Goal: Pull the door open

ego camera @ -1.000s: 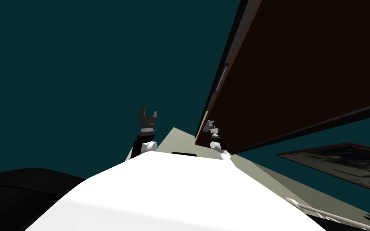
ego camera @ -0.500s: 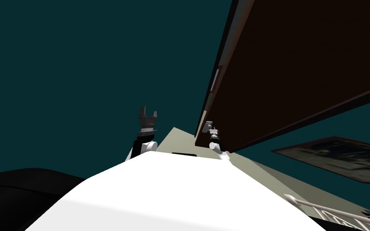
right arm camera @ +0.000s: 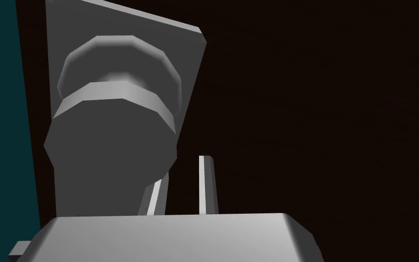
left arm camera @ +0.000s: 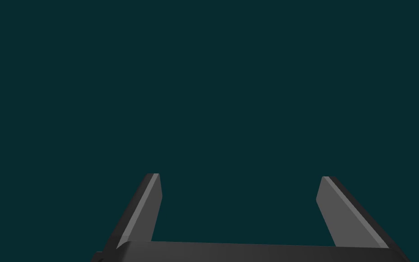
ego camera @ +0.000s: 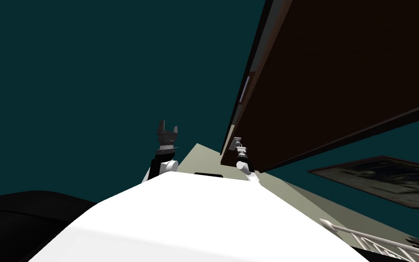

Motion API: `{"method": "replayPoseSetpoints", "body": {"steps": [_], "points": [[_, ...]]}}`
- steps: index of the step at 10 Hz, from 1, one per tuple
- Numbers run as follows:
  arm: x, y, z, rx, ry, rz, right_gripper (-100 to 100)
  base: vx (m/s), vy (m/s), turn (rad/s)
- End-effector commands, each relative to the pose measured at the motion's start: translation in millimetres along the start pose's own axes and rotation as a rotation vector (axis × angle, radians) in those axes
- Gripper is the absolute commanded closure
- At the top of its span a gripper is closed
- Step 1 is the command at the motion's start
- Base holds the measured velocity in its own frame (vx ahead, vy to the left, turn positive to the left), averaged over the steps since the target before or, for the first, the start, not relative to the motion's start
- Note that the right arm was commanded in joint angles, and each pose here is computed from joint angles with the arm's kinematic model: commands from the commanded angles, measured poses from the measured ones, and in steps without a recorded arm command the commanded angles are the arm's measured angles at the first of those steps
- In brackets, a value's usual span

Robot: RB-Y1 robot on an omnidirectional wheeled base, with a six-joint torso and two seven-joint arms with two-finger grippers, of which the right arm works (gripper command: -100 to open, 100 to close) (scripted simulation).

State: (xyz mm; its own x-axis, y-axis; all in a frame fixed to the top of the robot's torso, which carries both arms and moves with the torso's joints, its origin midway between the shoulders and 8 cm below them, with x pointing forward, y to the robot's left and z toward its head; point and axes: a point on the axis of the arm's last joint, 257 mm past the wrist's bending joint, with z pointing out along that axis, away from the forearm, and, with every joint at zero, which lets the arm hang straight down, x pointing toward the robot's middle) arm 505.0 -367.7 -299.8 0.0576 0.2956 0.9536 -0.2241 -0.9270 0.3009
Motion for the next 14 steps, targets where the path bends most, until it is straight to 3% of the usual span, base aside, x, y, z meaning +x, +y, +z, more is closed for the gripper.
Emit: {"method": "replayPoseSetpoints", "body": {"steps": [1,4,7,12,13,14], "points": [[13.3,-20.1,-1.8,0.021,0.012,0.111,-100,-0.095,-0.022,0.034],[13.3,-20.1,-1.8,0.021,0.012,0.111,-100,-0.038,-0.008,0.000],[13.8,-26.9,-6.6,0.023,0.002,0.209,-100,-0.025,-0.011,0.008],[14.0,-29.6,-8.6,0.024,-0.003,0.248,-100,-0.029,-0.009,0.002],[14.5,-33.1,-11.1,0.026,-0.008,0.297,-100,-0.021,-0.011,-0.015],[0.1,-17.6,-13.6,0.004,-0.030,0.257,-100,-0.004,-0.033,-0.051]]}}
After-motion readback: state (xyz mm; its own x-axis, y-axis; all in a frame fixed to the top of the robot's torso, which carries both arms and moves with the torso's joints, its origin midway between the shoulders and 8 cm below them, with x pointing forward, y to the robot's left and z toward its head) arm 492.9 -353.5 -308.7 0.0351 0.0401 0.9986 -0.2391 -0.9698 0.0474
